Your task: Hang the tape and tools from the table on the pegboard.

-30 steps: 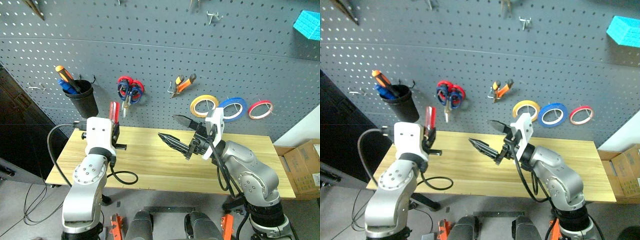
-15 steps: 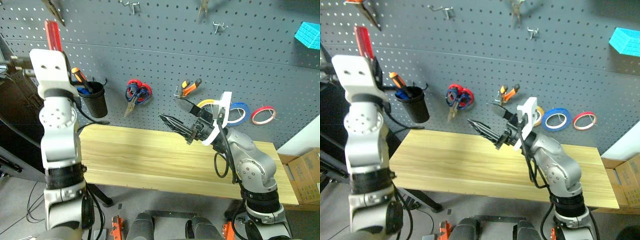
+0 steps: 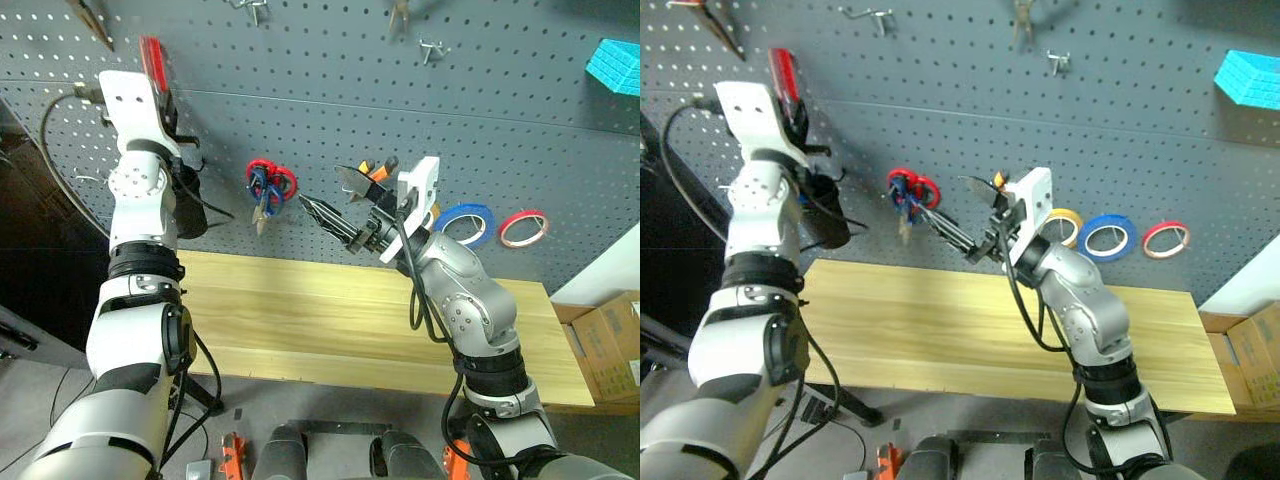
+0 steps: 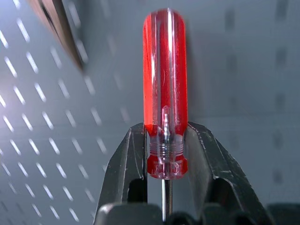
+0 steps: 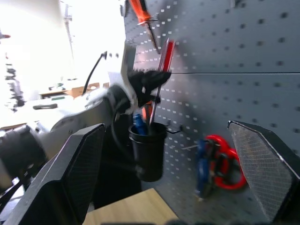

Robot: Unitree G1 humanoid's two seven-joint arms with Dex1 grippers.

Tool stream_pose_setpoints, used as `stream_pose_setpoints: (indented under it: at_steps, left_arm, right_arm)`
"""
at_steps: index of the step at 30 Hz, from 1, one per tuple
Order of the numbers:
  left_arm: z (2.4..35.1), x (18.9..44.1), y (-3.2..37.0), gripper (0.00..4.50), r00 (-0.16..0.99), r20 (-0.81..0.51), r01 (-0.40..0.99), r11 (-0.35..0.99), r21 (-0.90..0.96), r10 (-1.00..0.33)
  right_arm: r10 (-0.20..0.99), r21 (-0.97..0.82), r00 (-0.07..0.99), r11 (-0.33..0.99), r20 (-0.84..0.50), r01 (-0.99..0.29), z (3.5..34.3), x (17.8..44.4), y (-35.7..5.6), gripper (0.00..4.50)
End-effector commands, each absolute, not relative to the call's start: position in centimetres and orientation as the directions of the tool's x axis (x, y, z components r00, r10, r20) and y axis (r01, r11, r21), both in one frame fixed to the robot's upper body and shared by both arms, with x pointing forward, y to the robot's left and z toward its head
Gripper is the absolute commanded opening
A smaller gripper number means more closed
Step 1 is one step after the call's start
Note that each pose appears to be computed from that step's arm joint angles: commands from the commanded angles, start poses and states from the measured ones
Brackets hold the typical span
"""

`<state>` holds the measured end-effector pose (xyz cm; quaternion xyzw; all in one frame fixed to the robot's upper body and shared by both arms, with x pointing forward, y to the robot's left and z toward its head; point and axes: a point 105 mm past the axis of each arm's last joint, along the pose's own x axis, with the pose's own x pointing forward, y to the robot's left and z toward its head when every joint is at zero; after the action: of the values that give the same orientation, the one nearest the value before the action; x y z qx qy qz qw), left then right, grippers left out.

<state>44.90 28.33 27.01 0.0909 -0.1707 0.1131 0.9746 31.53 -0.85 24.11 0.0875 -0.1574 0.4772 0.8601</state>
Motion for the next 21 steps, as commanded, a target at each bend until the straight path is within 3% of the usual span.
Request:
stream_pose_setpoints:
  at_steps: [1, 12, 21]
  left_arm:
    - [27.1, 44.2, 29.5, 0.79, 0.89, 0.385, -0.298, 0.95, 0.091, 0.242]
    - [23.6, 41.4, 31.7, 0.79, 0.872, 0.349, -0.394, 0.916, 0.08, 0.344]
    - [23.8, 40.4, 31.5, 3.94, 0.873, 0.345, -0.387, 0.92, 0.061, 0.345]
  right_arm:
    - [0.771, -0.033, 0.5, 0.556, 0.394, -0.831, 25.2, 31.0, -1.7, 4.5]
    - [0.764, -0.016, 0.528, 0.574, 0.372, -0.819, 24.4, 30.8, -2.2, 4.5]
    - [0.768, -0.013, 0.522, 0.566, 0.371, -0.824, 24.3, 31.0, -2.0, 4.5]
